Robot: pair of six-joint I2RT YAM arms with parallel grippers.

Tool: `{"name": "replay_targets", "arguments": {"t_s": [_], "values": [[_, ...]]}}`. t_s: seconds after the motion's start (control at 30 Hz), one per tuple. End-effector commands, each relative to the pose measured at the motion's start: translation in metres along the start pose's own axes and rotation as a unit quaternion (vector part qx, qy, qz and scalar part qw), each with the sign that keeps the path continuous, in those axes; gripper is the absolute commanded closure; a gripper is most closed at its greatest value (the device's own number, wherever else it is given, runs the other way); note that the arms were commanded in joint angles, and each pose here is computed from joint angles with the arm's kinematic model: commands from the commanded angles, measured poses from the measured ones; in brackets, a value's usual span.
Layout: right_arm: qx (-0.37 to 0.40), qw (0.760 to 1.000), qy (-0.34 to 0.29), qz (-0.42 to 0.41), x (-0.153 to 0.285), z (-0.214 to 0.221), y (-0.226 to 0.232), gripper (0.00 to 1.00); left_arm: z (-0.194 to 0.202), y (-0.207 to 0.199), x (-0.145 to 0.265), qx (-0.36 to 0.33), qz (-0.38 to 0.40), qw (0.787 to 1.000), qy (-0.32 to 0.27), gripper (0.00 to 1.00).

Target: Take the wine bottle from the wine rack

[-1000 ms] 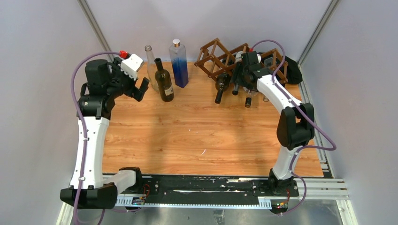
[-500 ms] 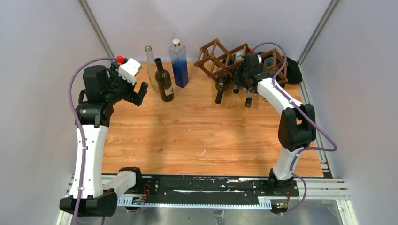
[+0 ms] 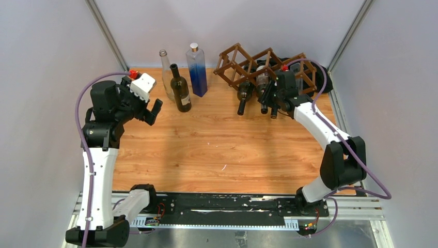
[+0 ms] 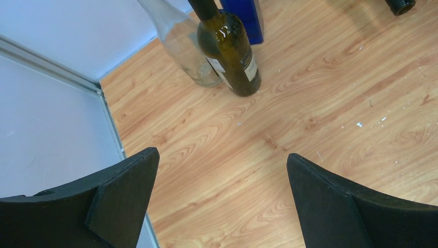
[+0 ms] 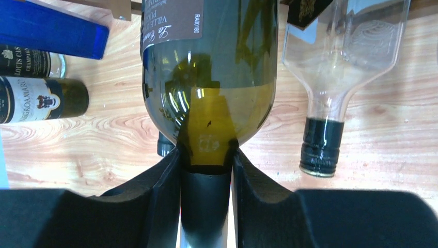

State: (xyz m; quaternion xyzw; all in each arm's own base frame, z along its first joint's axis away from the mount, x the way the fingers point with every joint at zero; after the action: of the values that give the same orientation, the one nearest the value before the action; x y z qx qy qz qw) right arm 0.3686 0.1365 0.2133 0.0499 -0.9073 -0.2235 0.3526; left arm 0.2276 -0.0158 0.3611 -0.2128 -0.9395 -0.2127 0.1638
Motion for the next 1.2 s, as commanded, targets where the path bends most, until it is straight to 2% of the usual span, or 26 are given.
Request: {"name": "replay_targets", "arguments": {"t_s": [0.0,0.23,0.57,0.9,1.17], "values": [[-0.010,0.998,-0.020,-0.054,0.021,-0.005,0.012,1.00,0.007,-0.002,-0.004,0.012,0.006,1.000,0.016,0.00],[-0.011,0.996,-0.005,-0.083,0.048,0.012,0.015,1.00,0.003,-0.010,-0.004,0.024,0.036,0.999,-0.002,0.00],[-0.017,0.993,-0.021,-0.114,0.098,0.017,0.019,1.00,-0.002,-0.024,0.003,0.012,0.077,0.996,-0.034,0.00],[-0.029,0.990,0.009,-0.137,0.128,0.042,0.014,1.00,0.002,-0.027,-0.002,0.000,0.094,0.995,-0.034,0.00],[-0.019,0.985,0.006,-0.173,0.176,0.050,0.017,1.00,0.007,-0.036,-0.006,-0.019,0.130,0.990,-0.045,0.00]]}}
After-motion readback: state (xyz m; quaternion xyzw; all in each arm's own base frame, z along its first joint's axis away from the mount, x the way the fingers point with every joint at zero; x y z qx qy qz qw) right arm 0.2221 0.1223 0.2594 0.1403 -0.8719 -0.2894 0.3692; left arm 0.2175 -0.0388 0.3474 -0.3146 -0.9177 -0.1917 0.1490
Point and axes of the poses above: each gripper's point midway between its finger pads, its own x axis back along the fingers, its own y axis along the line the jaws close on, z = x × y, the point moved 6 cm from there along x, back along the fingers, and after that the axes turned 1 degree about -x, right-handed, at the moved point
